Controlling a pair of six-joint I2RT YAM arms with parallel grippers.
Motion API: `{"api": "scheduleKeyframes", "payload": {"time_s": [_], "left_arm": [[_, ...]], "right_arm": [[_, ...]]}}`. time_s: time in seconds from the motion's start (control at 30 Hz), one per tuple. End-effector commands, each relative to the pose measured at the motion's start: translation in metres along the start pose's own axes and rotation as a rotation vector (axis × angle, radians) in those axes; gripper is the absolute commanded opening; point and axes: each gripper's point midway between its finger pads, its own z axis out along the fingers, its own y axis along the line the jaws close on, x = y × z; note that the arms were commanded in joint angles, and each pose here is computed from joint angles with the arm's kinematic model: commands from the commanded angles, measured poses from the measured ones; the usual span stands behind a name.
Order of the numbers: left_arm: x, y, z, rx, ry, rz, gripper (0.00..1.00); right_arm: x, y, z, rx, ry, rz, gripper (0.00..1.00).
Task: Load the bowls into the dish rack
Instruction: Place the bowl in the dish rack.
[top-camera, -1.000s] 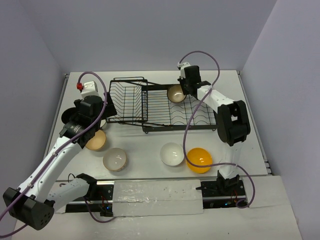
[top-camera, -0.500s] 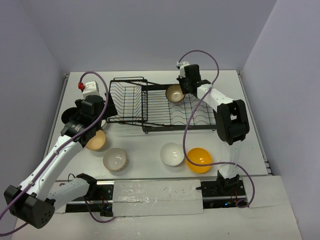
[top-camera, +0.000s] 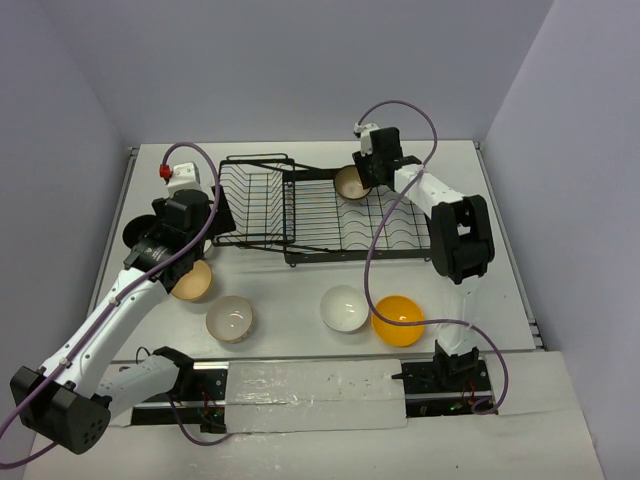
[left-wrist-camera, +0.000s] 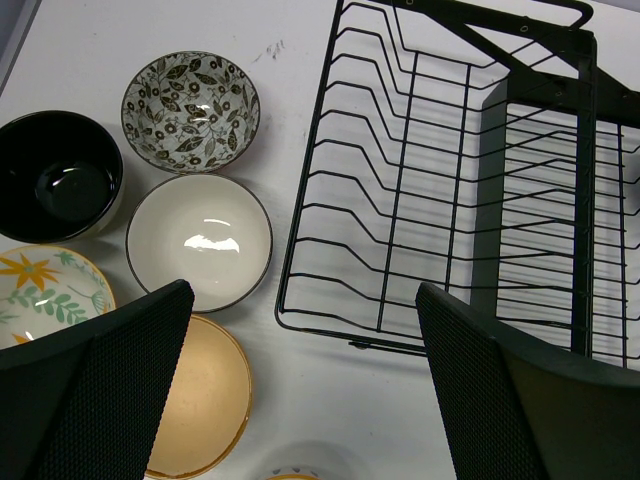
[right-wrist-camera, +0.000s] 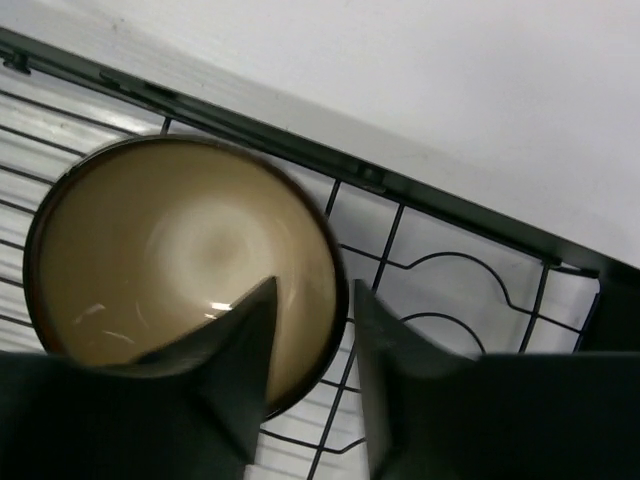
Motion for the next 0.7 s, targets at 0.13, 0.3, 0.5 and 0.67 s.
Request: {"api": "scheduleKeyframes", "payload": {"time_s": [0.13, 0.3, 0.5, 0.67], "left_arm": [[-0.006, -0.001, 0.0, 0.003, -0.021, 0.007, 0.99], [-0.006, -0.002, -0.001, 0.007, -0.022, 0.005, 0.99], [-0.007, -0.001, -0.001, 0.006, -0.024, 0.004, 0.99], [-0.007, -0.001, -0.001, 0.007, -0.025, 0.005, 0.99]], "right_arm": [[-0.012, -0.009, -0.008, 0.008, -0.008, 0.008, 0.53], [-0.018, -0.018, -0.016, 0.034, -0.023, 0.016, 0.57], [-0.034, -0.031, -0.033, 0.088, -0.047, 0.039, 0.57], [-0.037, -0.03, -0.04, 0.086, 0.004, 0.11, 0.56]]}}
